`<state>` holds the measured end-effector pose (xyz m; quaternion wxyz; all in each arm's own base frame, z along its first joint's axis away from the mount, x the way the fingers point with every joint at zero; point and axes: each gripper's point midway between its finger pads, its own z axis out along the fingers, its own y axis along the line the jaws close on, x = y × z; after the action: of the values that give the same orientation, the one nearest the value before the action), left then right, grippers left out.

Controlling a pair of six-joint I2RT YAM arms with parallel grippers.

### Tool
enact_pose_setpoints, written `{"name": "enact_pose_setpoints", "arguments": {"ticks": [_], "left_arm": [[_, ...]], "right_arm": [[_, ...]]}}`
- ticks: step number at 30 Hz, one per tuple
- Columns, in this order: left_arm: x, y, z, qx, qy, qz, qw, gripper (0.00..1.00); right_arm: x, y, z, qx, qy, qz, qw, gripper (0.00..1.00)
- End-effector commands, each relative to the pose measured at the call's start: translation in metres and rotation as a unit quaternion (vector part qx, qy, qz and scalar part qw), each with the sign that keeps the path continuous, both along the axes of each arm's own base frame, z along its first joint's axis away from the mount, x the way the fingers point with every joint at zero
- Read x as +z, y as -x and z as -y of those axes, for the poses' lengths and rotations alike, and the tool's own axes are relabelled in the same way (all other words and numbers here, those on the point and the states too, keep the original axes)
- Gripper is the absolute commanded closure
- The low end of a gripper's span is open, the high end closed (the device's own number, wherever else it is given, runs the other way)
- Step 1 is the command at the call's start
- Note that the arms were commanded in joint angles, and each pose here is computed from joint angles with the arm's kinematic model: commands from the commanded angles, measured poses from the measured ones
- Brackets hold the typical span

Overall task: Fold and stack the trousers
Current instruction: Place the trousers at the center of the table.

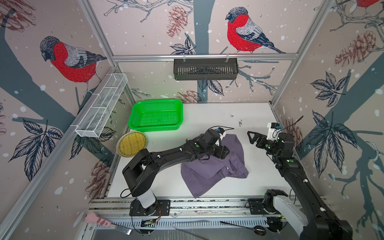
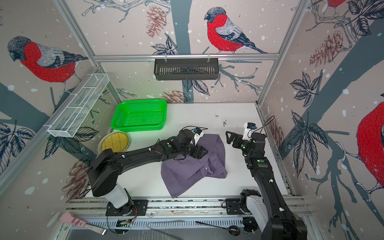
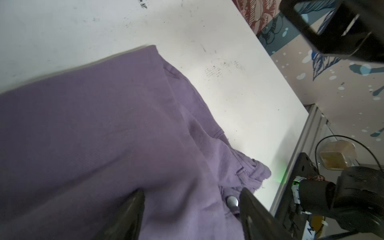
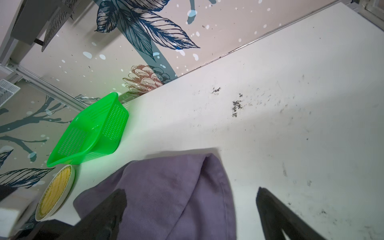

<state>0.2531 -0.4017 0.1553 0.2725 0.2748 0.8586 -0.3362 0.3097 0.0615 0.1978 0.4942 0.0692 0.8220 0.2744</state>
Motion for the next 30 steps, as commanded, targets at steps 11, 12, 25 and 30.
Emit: {"name": "enact_pose_setpoints", "arguments": {"ticks": [11,12,25,30], "left_arm": [[0.001,0.031,-0.063,0.051,-0.072,-0.011,0.996,0.24],[-0.003,0.038,-0.064,0.052,-0.068,-0.016,0.996,0.24],[-0.081,0.063,-0.087,0.073,-0.140,-0.068,0.985,0.19],[-0.104,0.068,-0.085,0.054,-0.160,-0.080,0.982,0.25]], "right_arm": [[-0.073,0.091,-0.017,-0.121,-0.029,-0.243,0.962,0.11],[-0.078,0.097,-0.020,-0.120,-0.032,-0.255,0.959,0.13],[-0.154,0.134,-0.060,-0.075,0.002,-0.337,0.939,0.15],[-0.165,0.126,-0.059,-0.077,0.020,-0.324,0.943,0.36]]}}
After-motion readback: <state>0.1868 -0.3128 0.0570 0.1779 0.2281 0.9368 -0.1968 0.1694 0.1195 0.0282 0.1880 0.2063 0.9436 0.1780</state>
